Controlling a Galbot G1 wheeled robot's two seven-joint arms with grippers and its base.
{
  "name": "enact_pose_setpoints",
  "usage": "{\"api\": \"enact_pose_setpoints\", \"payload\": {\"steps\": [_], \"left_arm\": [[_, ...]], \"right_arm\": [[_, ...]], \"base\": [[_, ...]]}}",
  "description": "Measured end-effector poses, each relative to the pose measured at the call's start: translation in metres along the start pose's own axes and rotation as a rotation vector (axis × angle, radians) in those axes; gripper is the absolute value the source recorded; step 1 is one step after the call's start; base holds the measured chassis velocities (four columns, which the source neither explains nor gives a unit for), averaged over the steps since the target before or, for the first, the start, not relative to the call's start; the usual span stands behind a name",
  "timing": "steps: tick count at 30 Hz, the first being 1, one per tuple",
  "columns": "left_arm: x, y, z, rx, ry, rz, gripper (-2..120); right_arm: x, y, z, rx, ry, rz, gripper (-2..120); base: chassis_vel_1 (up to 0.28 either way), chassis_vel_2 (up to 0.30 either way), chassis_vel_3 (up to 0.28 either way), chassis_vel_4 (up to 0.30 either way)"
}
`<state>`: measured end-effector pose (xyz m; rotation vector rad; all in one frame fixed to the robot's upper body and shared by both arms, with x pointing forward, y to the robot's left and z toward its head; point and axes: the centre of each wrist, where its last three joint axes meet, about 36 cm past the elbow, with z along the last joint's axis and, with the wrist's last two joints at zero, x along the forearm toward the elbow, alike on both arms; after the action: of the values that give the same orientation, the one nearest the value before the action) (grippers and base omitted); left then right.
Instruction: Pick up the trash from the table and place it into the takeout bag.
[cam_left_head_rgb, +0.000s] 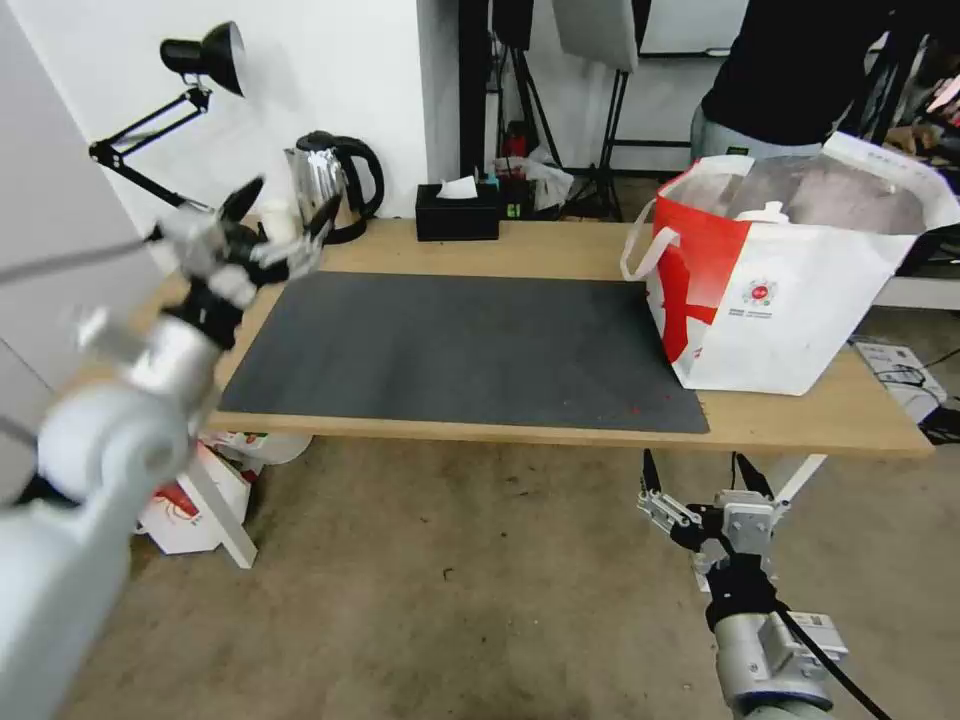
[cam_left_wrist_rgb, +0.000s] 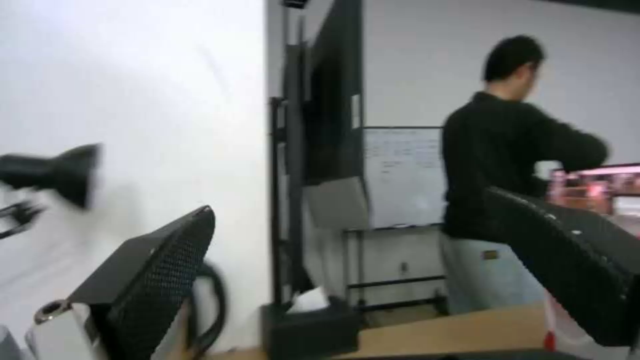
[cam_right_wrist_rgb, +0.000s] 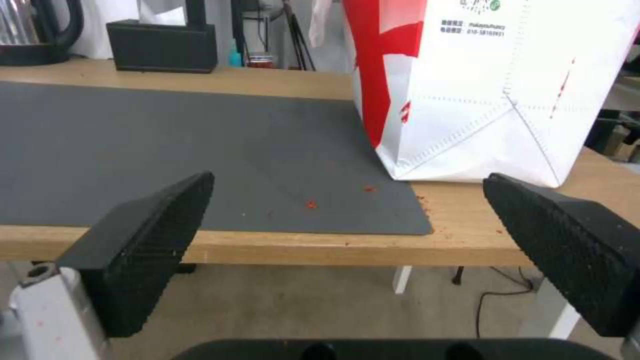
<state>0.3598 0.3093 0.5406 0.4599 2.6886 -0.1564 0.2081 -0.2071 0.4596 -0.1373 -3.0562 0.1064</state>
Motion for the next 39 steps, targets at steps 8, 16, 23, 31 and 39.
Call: {"api": "enact_pose_setpoints", "payload": {"steps": [8,16,23,31,39], "left_arm": [[0.043,-0.028,0.005,-0.056,0.002,-0.107,100],[0.075,-0.056,0.035,-0.048,0.028,-0.202,100],[0.089,-0.078,0.052,-0.041,0.054,-0.247,100],[0.103,-0.103,0.075,-0.013,0.115,-0.264,100],[0.126,-0.122,0.107,0.005,0.188,-0.257,100]], "right_arm": [[0.0,0.0,0.0,0.0,0.0,0.0,100],[0.0,0.0,0.0,0.0,0.0,0.0,100],[0.0,0.0,0.0,0.0,0.0,0.0,100],[0.0,0.0,0.0,0.0,0.0,0.0,100],[0.0,0.0,0.0,0.0,0.0,0.0,100]], "base": [[0.0,0.0,0.0,0.0],[0.0,0.0,0.0,0.0],[0.0,0.0,0.0,0.0],[0.0,0.0,0.0,0.0],[0.0,0.0,0.0,0.0]]}}
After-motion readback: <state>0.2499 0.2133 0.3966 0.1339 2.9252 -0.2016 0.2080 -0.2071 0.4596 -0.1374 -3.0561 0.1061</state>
